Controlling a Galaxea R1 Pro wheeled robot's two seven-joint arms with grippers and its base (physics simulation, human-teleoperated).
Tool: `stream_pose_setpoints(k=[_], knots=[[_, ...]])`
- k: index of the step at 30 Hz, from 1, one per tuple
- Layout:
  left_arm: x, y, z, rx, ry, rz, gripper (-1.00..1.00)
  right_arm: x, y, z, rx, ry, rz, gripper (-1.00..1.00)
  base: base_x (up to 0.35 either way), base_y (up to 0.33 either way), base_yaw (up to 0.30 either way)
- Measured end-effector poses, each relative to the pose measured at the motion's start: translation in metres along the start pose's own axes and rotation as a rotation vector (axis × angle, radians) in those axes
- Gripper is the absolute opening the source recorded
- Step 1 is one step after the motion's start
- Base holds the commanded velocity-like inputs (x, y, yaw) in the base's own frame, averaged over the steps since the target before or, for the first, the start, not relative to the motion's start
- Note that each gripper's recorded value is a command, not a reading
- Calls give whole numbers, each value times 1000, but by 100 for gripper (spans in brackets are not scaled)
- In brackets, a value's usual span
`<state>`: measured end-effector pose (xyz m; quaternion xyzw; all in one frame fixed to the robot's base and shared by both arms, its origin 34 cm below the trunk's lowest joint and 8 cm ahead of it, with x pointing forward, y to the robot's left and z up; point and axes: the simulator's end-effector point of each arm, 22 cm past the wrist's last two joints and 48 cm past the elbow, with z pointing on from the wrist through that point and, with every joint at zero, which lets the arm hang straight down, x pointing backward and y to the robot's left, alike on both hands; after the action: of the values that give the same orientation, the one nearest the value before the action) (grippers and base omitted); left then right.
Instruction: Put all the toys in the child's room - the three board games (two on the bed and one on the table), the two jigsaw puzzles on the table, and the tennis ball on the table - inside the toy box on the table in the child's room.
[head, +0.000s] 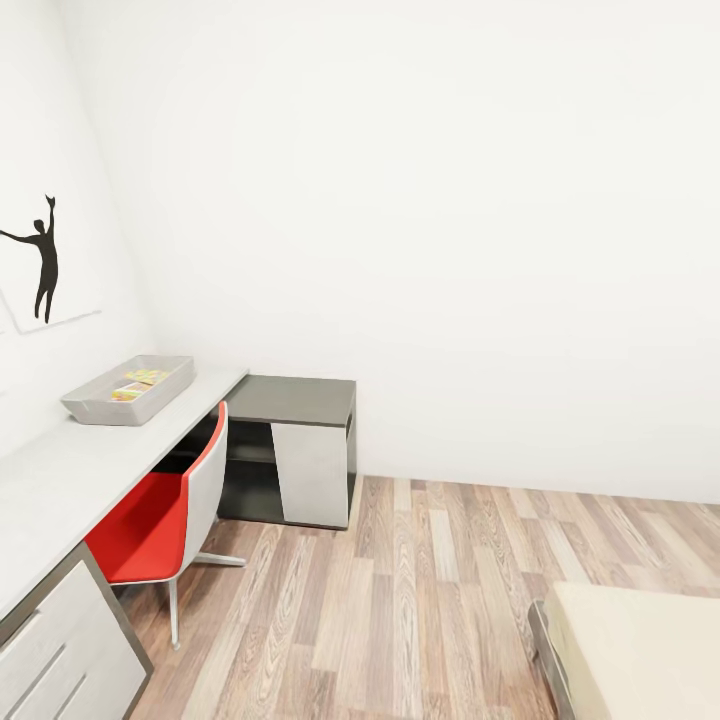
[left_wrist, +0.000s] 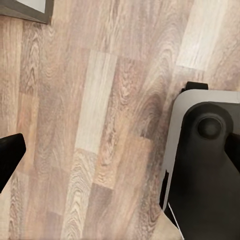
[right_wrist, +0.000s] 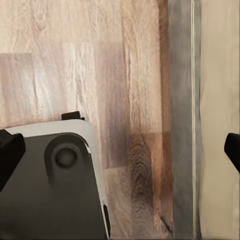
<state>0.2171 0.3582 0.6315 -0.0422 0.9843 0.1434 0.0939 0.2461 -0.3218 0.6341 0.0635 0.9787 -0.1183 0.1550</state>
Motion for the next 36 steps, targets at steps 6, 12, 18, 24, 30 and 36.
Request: stream_pose_setpoints(k=[6, 12, 18, 24, 30, 36], knots=[[1, -13, -2, 19, 3, -10, 100, -3, -24, 1, 71, -6, -10, 100, 0, 0, 0], [4, -49, -9, 68, 8, -15, 100, -1, -18, 0, 70, -3, -2, 100, 0, 0, 0], [4, -59, -12, 81, 8, -15, 100, 0, -4, -2, 54, -1, 5, 100, 0, 0, 0], [4, -58, -11, 80, 8, -13, 100, 0, -6, -2, 57, -1, 4, 100, 0, 0, 0], [4, -58, -11, 81, 7, -12, 100, 0, -8, -2, 59, -2, 2, 100, 0, 0, 0], [4, -60, -12, 83, 8, -13, 100, 1, -3, -2, 54, -1, 6, 100, 0, 0, 0]])
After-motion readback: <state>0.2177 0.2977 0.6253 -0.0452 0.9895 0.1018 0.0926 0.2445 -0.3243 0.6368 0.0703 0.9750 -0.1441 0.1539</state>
